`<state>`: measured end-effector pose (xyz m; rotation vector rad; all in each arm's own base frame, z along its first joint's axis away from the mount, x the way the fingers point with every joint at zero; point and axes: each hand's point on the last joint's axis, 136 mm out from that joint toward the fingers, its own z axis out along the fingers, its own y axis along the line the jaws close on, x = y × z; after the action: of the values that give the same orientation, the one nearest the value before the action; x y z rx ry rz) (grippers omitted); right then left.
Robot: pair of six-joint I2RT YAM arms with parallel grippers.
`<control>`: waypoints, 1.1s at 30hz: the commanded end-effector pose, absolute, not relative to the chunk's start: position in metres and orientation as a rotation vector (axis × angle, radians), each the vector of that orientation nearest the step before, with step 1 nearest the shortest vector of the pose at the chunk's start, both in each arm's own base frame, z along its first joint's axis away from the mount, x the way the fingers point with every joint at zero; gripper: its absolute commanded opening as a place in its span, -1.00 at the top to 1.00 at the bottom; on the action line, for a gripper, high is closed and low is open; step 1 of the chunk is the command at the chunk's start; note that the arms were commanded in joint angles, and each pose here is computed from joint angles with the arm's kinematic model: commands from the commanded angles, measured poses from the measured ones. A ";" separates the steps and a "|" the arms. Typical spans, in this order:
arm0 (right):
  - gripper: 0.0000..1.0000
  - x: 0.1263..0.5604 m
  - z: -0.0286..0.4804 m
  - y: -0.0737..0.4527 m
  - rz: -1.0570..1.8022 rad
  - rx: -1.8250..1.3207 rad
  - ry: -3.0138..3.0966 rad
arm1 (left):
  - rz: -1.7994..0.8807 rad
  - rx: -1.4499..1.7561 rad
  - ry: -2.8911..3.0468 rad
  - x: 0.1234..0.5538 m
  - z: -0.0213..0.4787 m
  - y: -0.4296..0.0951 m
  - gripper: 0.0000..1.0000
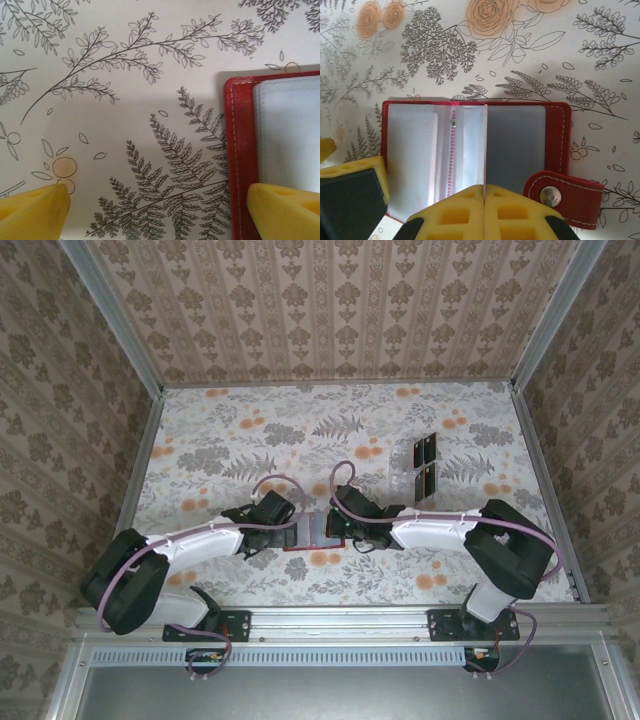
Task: Put the credit cards into the card holder
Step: Insert the credit card into the card slot.
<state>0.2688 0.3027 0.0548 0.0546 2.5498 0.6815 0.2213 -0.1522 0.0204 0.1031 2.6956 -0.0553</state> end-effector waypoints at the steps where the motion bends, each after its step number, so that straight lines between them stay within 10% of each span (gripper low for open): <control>1: 1.00 0.268 0.069 0.303 0.773 0.048 2.508 | 0.000 0.077 2.721 0.212 0.014 -0.140 -1.00; 33: 1.00 0.276 0.065 0.319 1.129 0.183 2.258 | 0.023 0.062 2.736 0.207 0.007 -0.135 -1.00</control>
<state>0.2702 0.3178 0.0593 0.1325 2.3118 1.0969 0.2188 -0.1497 0.0166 0.0633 2.7023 -0.0580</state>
